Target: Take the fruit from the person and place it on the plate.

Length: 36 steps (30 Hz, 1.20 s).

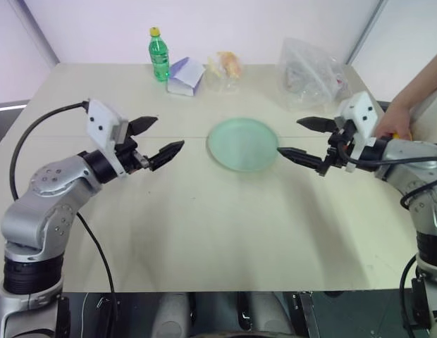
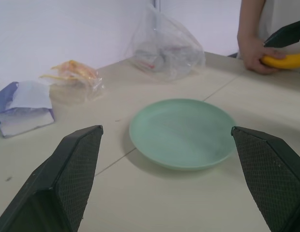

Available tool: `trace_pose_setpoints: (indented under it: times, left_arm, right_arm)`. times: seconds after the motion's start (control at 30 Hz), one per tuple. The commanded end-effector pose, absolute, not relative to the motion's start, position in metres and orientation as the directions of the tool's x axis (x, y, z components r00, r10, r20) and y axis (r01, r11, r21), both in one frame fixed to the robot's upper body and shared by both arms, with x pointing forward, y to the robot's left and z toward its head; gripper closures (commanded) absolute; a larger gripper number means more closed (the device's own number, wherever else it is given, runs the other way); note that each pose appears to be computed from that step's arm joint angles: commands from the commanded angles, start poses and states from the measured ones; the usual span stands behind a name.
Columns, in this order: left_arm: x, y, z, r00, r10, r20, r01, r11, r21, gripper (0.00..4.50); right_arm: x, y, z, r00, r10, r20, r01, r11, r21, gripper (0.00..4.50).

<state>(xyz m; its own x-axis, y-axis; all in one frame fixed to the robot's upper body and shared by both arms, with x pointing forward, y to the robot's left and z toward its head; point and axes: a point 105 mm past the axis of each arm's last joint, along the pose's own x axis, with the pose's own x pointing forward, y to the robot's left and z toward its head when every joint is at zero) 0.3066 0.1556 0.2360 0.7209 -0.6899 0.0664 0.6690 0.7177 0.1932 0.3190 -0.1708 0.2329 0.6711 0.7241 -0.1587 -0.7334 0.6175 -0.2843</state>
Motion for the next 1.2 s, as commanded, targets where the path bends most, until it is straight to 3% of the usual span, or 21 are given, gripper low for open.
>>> trace_pose_setpoints:
  times: [0.03,0.93,1.07,1.2]
  left_arm:
    - [0.303,0.153,0.248,0.707,-0.700,0.097,0.667,0.707,0.236,0.05]
    - [0.304,0.151,0.247,0.701,-0.709,0.075,0.677,0.695,0.244,0.05]
    - [0.307,0.152,0.254,0.704,-0.699,0.127,0.671,0.713,0.202,0.05]
    - [0.315,0.148,0.275,0.690,-0.670,0.276,0.699,0.715,-0.011,0.05]
  right_arm:
    - [0.315,-0.169,0.245,0.672,0.730,-0.122,-0.722,0.610,-0.325,0.00]
    - [0.311,-0.163,0.244,0.662,0.742,-0.106,-0.733,0.611,-0.300,0.00]
    - [0.312,-0.160,0.245,0.658,0.747,-0.098,-0.735,0.608,-0.302,0.00]
    - [0.313,-0.157,0.249,0.655,0.751,-0.086,-0.734,0.605,-0.308,0.00]
